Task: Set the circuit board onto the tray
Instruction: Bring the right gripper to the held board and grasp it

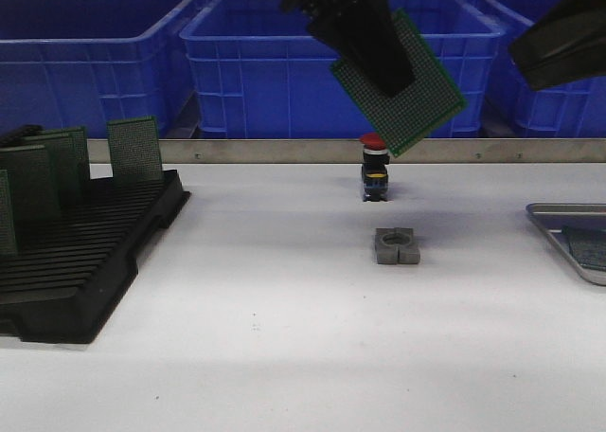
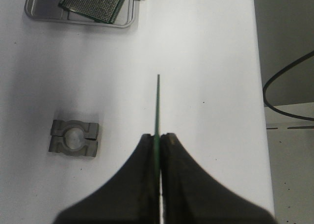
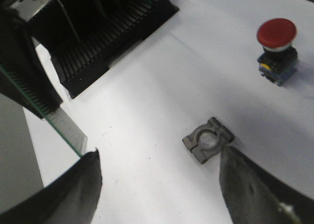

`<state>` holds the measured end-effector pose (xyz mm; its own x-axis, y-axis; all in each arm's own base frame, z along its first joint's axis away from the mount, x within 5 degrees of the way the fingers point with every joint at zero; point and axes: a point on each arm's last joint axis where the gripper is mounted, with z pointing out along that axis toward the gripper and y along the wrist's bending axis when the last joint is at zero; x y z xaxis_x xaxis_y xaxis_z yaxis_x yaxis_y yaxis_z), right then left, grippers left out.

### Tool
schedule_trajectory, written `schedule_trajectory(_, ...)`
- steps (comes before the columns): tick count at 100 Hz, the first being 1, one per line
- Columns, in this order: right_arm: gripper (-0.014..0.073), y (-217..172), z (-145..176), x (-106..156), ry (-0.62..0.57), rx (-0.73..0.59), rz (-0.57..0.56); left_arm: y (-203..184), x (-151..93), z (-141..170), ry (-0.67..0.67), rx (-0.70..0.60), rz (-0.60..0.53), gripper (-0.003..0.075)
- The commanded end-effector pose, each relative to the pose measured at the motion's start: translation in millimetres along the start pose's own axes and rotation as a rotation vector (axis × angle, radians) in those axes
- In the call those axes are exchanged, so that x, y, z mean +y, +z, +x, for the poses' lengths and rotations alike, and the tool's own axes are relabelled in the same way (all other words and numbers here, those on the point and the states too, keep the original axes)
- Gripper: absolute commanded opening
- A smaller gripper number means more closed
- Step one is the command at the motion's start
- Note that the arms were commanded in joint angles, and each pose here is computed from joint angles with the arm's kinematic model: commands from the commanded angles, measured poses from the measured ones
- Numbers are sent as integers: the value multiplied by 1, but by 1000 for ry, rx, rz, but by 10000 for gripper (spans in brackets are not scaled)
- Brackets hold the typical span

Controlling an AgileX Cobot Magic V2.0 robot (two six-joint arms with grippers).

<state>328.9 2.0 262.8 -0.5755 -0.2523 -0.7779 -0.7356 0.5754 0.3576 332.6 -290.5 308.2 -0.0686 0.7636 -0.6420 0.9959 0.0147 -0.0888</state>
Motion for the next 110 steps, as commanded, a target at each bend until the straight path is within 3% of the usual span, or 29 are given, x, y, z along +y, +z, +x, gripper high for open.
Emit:
schedule_trajectory(1,529,-10,-21,33,-135,-52,-137,-27,-19,-20,37,-78,15,-18)
schedule_trajectory(40,529,8,-24,54,-292,22,-198,-27,-19,-20,37,-77,17,-18)
schedule_trajectory(110,529,41,-27,67,-305,52,-233,-27,-19,-20,37,-77,17,-18)
